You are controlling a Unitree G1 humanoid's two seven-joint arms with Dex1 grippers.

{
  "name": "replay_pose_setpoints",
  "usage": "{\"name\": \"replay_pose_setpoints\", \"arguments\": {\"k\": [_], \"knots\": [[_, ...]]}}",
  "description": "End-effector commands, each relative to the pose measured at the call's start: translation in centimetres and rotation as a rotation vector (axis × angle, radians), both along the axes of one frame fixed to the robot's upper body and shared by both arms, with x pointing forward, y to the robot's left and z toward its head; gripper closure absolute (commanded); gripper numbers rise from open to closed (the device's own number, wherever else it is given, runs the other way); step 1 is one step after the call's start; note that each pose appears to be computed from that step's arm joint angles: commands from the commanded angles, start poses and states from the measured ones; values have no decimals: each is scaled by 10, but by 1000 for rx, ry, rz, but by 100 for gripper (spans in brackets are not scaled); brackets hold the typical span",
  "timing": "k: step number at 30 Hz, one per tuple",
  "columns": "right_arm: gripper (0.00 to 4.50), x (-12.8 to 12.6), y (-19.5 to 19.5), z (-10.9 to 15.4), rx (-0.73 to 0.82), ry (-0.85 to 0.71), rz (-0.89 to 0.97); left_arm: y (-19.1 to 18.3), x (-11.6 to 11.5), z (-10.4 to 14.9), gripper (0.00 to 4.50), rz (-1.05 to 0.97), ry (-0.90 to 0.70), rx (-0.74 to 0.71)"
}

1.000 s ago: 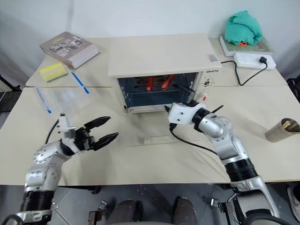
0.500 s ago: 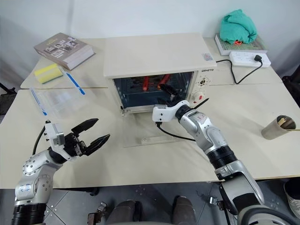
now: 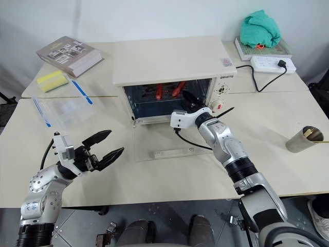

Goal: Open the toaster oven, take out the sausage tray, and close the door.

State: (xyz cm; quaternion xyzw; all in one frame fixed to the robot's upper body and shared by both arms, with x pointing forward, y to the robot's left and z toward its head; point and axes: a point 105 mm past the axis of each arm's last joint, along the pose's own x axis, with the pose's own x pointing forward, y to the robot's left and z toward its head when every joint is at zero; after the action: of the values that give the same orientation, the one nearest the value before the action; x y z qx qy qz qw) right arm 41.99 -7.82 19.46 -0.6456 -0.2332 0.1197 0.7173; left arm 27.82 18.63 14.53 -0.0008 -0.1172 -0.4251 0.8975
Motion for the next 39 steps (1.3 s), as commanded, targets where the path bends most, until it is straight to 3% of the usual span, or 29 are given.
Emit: {"name": "replay_pose_setpoints", "arguments": {"k": [1, 3, 6, 10, 22, 39], "knots": [[274, 2, 4, 14, 7, -43, 2, -2, -2, 9, 0, -5, -44, -4], [274, 4, 5, 12, 13, -25, 1, -2, -2, 8, 0, -4, -43, -3], [330, 5, 7, 10, 14, -3, 6, -1, -3, 8, 0, -6, -43, -5], [448, 2, 5, 17, 32, -37, 10, -1, -3, 8, 0, -8, -43, -7], [448, -8, 9, 32, -2, -17, 106, -6, 1, 7, 0, -22, -39, -17], [448, -49, -5, 22, -62, 59, 147, -1, 3, 8, 0, 4, -41, -40]]}}
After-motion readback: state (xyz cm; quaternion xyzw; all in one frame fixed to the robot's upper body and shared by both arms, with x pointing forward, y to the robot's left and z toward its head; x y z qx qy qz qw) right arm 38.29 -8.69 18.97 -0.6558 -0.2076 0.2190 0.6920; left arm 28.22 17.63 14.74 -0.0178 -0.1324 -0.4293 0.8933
